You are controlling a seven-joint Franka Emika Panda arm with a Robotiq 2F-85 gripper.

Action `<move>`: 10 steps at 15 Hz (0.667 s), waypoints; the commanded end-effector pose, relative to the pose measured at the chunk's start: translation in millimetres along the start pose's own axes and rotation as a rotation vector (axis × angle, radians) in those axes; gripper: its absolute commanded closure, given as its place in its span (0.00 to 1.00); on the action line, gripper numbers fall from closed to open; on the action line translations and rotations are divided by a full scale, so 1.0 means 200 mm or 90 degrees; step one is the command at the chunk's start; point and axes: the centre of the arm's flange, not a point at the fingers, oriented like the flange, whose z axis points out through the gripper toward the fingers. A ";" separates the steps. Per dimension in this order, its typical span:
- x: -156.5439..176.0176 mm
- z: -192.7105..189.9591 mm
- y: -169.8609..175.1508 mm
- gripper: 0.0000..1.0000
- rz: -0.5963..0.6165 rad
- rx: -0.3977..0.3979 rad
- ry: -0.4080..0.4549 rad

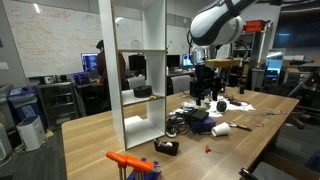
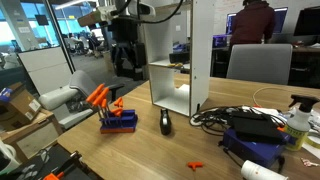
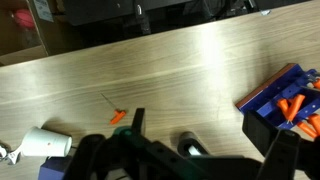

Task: Remove the bottle from the shelf and put it on the table.

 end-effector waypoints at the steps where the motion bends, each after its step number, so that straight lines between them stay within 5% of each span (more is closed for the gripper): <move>1: 0.00 -0.01 0.00 0.00 0.000 0.000 0.003; 10: 0.00 -0.03 -0.01 0.00 -0.003 -0.008 0.022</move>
